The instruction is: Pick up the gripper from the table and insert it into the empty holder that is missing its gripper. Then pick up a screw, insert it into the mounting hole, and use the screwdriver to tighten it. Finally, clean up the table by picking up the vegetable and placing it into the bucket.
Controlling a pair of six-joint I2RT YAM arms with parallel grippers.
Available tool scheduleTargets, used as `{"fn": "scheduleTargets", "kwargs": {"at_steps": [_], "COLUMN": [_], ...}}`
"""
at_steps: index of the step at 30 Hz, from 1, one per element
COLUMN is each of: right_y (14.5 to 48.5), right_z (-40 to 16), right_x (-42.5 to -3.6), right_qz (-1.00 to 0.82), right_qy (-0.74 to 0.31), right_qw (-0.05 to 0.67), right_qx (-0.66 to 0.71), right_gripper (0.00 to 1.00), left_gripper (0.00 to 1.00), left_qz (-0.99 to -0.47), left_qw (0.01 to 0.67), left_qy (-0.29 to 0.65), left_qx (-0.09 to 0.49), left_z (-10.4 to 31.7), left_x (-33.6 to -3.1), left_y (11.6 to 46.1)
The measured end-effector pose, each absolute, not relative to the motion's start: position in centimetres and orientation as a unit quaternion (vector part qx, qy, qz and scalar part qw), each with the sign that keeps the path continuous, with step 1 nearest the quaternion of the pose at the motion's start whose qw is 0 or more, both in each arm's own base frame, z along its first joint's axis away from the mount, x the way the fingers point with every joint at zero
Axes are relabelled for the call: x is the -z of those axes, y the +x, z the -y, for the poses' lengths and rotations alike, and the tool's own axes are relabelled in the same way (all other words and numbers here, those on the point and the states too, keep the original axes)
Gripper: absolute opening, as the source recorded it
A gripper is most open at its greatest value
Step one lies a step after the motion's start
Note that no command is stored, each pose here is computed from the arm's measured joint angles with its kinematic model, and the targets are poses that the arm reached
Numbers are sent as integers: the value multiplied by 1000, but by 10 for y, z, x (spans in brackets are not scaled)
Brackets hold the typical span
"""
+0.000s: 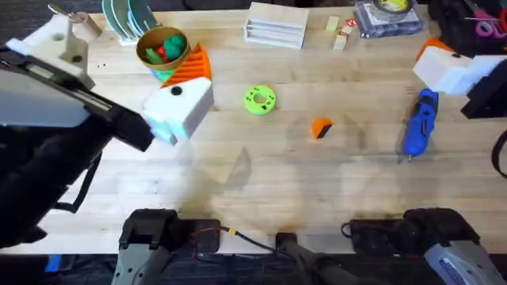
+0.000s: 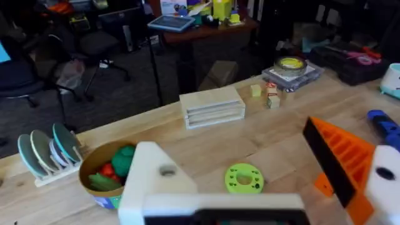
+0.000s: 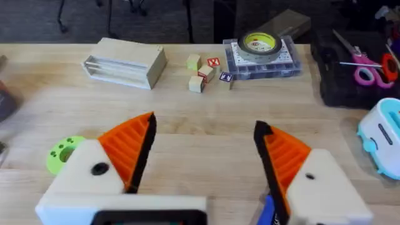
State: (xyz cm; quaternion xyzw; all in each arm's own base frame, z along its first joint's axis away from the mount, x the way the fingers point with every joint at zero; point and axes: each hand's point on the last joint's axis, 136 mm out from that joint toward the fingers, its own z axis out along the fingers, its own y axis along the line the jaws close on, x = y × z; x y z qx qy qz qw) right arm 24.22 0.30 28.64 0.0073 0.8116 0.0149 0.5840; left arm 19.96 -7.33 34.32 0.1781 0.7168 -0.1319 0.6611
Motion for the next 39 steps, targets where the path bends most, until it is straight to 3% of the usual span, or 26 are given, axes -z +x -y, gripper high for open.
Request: {"fn": "scheduleTargets", "kwargs": {"at_steps": [28,39], "right_y": [242,242], "right_z": [-3,-3], "right_x": [-286,-286], "right_qz": [-812,-812], "right_qy": [7,7], "right_qw": [584,584], "right_qx": [-15,-15], "right_gripper": [991,991], "left_gripper": [993,993], "left_qz": [-719,-638], "left_qw": [649,727], "left_qy": [197,223], "left_qx": [149,118], "left_z": [82,84], "left_x": [-337,-315], "left_y": [195,192]}}
